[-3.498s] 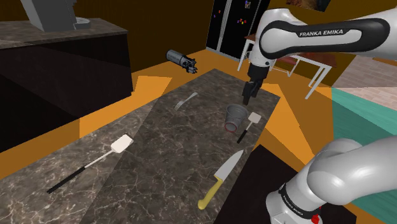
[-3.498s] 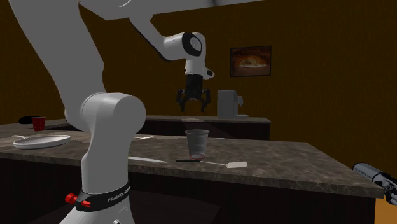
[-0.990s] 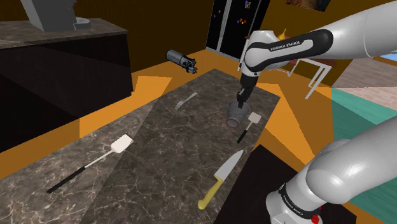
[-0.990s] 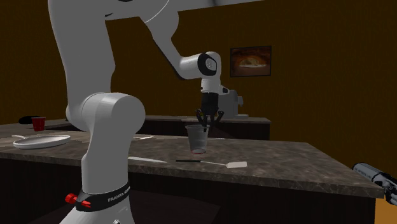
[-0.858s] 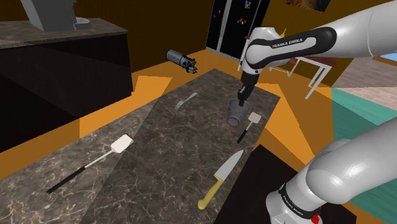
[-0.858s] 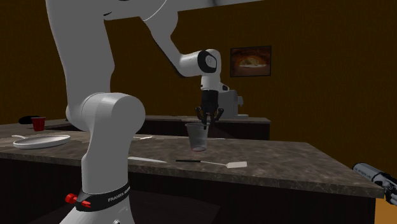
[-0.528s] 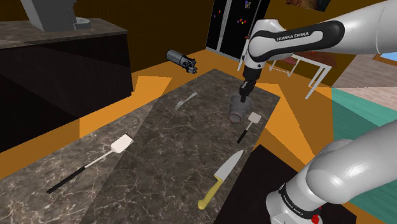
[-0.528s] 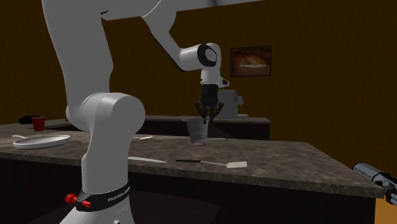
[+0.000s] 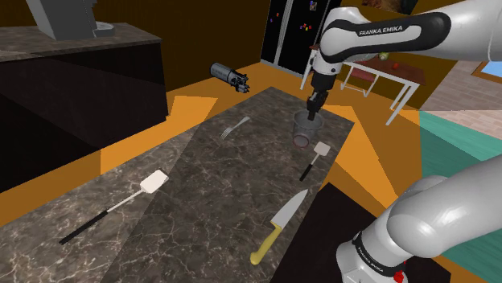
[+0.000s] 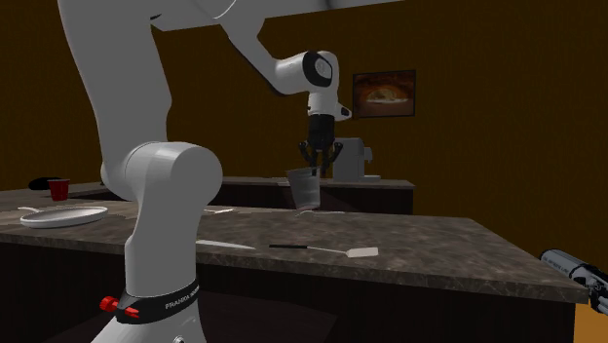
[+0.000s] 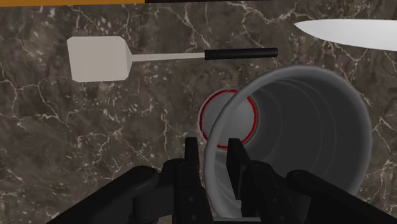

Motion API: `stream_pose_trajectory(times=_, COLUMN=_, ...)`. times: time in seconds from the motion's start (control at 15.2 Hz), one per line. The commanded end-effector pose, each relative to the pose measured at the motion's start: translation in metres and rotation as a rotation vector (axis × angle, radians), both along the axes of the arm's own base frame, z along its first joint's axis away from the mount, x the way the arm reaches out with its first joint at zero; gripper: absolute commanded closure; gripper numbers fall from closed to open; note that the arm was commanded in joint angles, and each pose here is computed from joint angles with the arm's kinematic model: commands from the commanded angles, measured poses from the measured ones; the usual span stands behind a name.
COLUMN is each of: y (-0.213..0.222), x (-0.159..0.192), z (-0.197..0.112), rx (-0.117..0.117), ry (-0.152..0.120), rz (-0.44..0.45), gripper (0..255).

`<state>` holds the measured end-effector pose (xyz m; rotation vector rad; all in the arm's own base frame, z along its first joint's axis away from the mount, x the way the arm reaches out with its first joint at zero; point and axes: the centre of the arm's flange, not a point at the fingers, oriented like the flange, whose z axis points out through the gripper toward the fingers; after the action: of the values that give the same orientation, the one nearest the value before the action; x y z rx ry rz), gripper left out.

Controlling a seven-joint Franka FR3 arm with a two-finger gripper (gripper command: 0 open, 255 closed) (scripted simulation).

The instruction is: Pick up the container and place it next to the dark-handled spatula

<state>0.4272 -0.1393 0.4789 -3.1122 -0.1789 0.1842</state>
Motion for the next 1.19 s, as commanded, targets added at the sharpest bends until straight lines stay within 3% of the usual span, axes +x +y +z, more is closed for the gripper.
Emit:
stream_pose_trajectory(times=0.0, y=0.001, x=0.0, z=0.011, rx=0.0, ry=0.0, rz=0.0, gripper=255)
stream_pose_trajectory(times=0.92, y=0.001, x=0.0, z=0.084, rx=0.0, ry=0.0, rz=0.0, gripper=255)
stream_pose_trajectory(times=1.12, y=0.041, x=0.001, z=0.085, rx=0.0, ry=0.0, rz=0.0, gripper=255)
